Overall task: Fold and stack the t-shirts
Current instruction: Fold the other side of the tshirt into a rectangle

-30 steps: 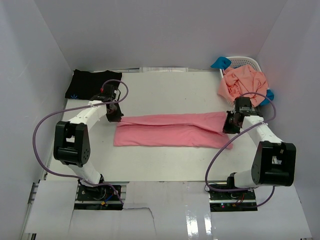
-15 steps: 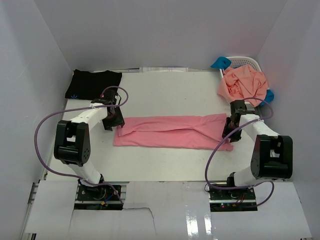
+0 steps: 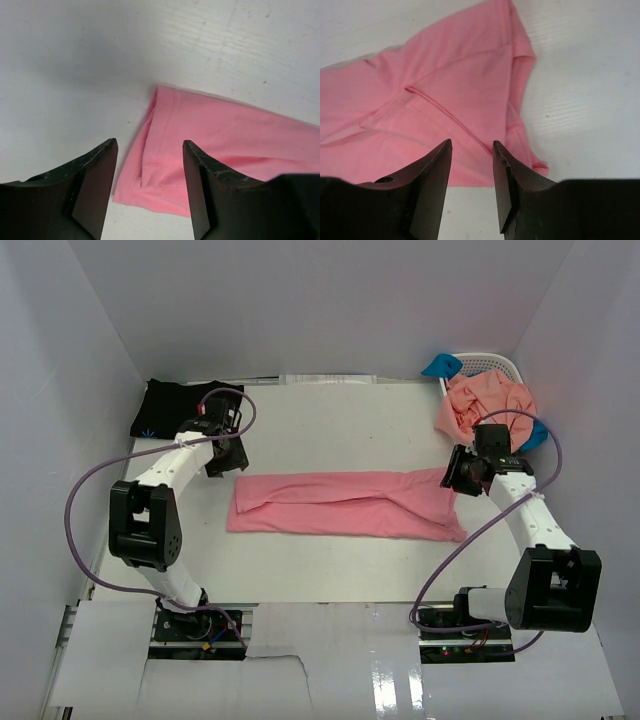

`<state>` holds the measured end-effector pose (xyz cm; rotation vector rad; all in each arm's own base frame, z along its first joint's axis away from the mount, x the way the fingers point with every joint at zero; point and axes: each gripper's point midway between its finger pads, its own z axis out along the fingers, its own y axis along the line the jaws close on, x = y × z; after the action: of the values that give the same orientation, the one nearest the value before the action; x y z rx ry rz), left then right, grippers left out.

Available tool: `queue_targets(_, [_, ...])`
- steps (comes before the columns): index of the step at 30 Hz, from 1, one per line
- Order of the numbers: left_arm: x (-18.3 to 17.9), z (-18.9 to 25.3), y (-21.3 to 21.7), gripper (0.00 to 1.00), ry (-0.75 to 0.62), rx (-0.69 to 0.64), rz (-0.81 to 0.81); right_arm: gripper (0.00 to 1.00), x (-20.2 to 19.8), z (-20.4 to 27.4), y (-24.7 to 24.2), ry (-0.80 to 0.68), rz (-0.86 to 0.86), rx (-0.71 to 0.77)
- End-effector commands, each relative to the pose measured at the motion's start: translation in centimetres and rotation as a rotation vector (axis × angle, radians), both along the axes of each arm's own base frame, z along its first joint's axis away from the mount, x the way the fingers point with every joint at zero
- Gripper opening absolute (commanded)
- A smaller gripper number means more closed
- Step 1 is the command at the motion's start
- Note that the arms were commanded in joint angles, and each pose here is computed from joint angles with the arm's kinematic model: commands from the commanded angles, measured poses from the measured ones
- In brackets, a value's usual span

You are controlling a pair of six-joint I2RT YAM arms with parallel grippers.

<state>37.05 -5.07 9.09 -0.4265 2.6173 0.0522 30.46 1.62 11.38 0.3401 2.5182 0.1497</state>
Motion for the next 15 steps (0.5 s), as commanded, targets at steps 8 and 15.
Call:
queue_targets(8, [4.9,0.5,-5.0,0.64,-0.023,-0.065,-0.182,0.48,4.8,0.2,6.7,-0.097,0.275,0.302])
queue_targets(15, [5.9,-1.3,-6.0,0.63,0.015,-0.099,-0.185,0.52,6.3,-1.5,8.4,-0.077,0.336,0.401])
